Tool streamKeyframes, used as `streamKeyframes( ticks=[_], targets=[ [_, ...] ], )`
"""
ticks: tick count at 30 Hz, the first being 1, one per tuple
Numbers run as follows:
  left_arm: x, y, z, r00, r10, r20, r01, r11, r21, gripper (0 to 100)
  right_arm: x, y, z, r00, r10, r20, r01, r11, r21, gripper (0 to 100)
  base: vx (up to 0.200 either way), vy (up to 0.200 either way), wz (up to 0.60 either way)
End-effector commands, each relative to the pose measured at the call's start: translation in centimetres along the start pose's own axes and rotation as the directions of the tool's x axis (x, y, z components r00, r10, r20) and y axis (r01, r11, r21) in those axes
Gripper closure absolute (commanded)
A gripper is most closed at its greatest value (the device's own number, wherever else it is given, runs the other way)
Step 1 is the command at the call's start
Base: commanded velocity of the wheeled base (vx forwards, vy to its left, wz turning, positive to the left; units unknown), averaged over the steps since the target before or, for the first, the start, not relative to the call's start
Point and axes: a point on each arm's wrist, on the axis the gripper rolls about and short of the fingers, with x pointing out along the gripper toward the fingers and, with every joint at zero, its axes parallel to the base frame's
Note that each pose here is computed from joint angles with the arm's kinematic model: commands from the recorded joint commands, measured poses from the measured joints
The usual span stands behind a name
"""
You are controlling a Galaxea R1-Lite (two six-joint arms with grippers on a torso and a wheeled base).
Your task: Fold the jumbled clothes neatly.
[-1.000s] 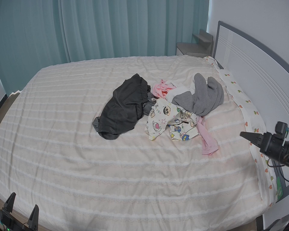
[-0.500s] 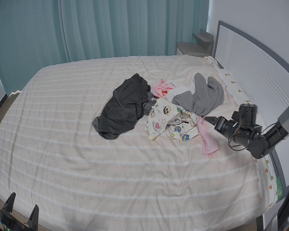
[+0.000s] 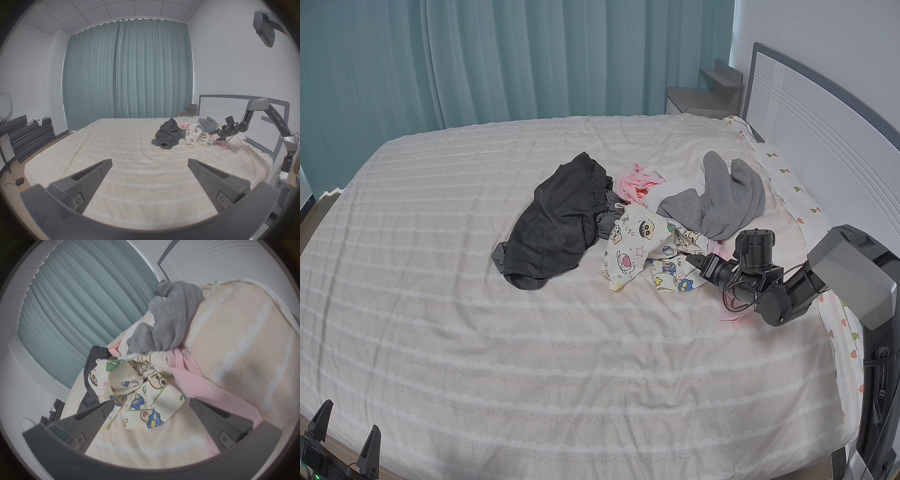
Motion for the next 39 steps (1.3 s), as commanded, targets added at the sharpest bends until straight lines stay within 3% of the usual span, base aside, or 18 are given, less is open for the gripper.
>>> streamKeyframes(
  ticks=[1, 12, 17, 23, 31, 32, 39],
  targets=[
    [0.0, 0.0, -0.4, 1.000, 0.000, 0.005, 0.000, 1.000, 0.000, 0, 1.4, -0.6, -1.4, 1.000, -0.012, -0.024, 0.012, 1.000, -0.005, 0, 0.000, 0.000, 0.00],
    [0.0, 0.0, -0.4, 1.000, 0.000, 0.005, 0.000, 1.000, 0.000, 0, 3.0, -0.2, -1.4, 1.000, -0.014, -0.028, 0.014, 1.000, -0.007, 0, 0.000, 0.000, 0.00],
    [0.0, 0.0, -0.4, 1.000, 0.000, 0.005, 0.000, 1.000, 0.000, 0, 5.7, -0.4, -1.6, 0.998, -0.063, 0.028, 0.063, 0.998, -0.010, 0, 0.000, 0.000, 0.00],
    [0.0, 0.0, -0.4, 1.000, 0.000, 0.005, 0.000, 1.000, 0.000, 0, 6.4, 0.6, -0.6, 0.997, -0.036, 0.065, 0.037, 0.999, -0.010, 0, 0.000, 0.000, 0.00],
    [0.0, 0.0, -0.4, 1.000, 0.000, 0.005, 0.000, 1.000, 0.000, 0, 7.8, 0.6, -1.3, 0.997, -0.068, 0.022, 0.069, 0.997, -0.021, 0, 0.000, 0.000, 0.00],
    [0.0, 0.0, -0.4, 1.000, 0.000, 0.005, 0.000, 1.000, 0.000, 0, 7.8, 0.5, -1.4, 0.997, -0.069, 0.020, 0.070, 0.997, -0.022, 100, 0.000, 0.000, 0.00],
    [0.0, 0.0, -0.4, 1.000, 0.000, 0.005, 0.000, 1.000, 0.000, 0, 7.4, 0.8, -1.1, 0.997, -0.071, 0.023, 0.071, 0.997, -0.022, 100, 0.000, 0.000, 0.00]
  ],
)
